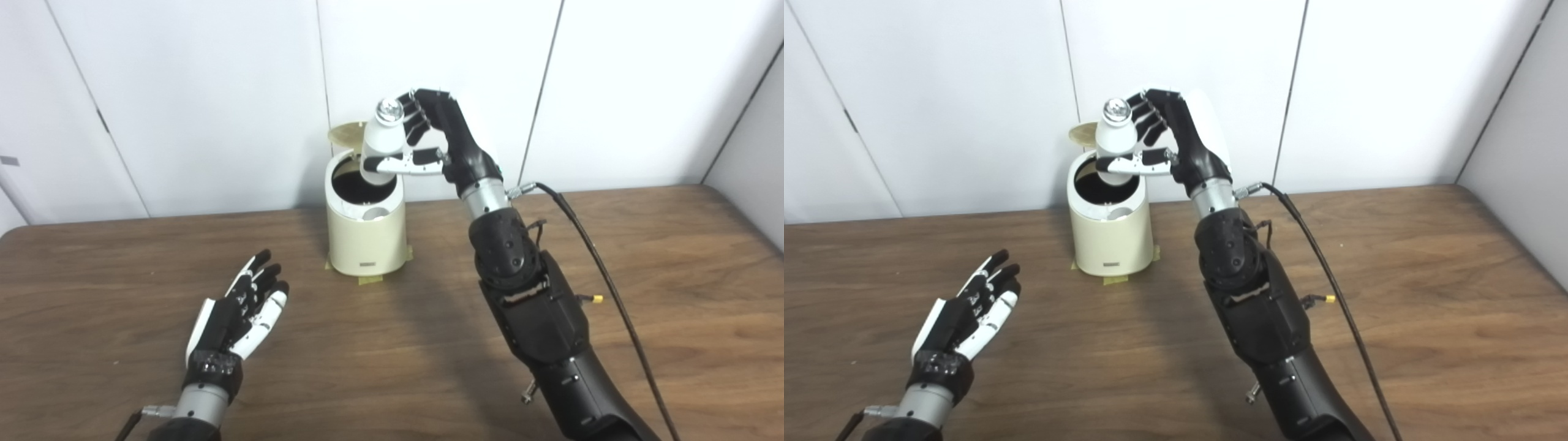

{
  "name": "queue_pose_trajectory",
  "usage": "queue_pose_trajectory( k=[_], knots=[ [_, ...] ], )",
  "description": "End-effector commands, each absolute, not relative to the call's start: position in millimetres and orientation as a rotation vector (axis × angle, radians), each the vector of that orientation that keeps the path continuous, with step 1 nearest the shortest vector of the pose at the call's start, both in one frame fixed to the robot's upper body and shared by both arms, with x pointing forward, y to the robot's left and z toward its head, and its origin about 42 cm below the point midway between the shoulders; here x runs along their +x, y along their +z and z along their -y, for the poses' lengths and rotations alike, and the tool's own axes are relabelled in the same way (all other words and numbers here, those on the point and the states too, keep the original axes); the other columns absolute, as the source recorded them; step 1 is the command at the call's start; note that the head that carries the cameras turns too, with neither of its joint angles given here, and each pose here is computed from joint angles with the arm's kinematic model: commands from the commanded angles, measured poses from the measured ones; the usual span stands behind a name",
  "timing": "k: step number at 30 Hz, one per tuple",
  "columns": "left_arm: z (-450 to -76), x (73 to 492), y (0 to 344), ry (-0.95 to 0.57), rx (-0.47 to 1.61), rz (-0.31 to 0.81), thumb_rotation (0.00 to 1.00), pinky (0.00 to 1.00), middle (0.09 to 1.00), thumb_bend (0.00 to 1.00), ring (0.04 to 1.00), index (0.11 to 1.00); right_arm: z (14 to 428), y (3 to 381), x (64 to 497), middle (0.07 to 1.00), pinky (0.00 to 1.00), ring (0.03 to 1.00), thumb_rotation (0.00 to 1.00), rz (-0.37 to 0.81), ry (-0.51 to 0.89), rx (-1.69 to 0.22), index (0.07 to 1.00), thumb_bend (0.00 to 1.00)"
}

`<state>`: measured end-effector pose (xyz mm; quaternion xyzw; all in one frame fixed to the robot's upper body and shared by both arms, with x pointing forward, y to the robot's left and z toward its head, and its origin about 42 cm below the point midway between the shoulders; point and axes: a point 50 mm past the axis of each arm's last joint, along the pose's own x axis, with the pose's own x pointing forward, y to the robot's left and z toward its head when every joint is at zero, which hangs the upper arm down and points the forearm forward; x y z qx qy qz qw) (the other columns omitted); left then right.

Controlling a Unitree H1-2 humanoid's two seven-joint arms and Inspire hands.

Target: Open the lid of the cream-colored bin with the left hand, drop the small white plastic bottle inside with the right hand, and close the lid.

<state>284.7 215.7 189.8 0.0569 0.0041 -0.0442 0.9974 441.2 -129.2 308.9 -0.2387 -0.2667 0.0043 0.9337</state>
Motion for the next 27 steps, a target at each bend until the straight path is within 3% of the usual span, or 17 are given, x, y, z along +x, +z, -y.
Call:
queue_pose_trajectory(
  k=[1,14,27],
  knots=[
    [-208.7,288.5,199.5,-0.099,0.116,0.031,0.45,1.0,0.912,0.35,0.932,0.974,118.2,336.5,443.4,0.477,0.35,0.426,0.0,0.661,0.018,-0.462,0.484,0.53],
    [-197.5,287.3,198.1,-0.097,0.087,0.029,0.43,1.0,0.916,0.37,0.957,0.977,102.6,328.9,460.3,0.477,0.37,0.433,0.0,0.645,0.028,-0.418,0.485,0.53],
    [-197.2,283.6,197.7,-0.089,0.073,0.027,0.4,1.0,0.905,0.35,0.941,0.976,105.9,320.2,474.5,0.485,0.37,0.424,0.0,0.679,-0.056,-0.405,0.497,0.52]
  ],
)
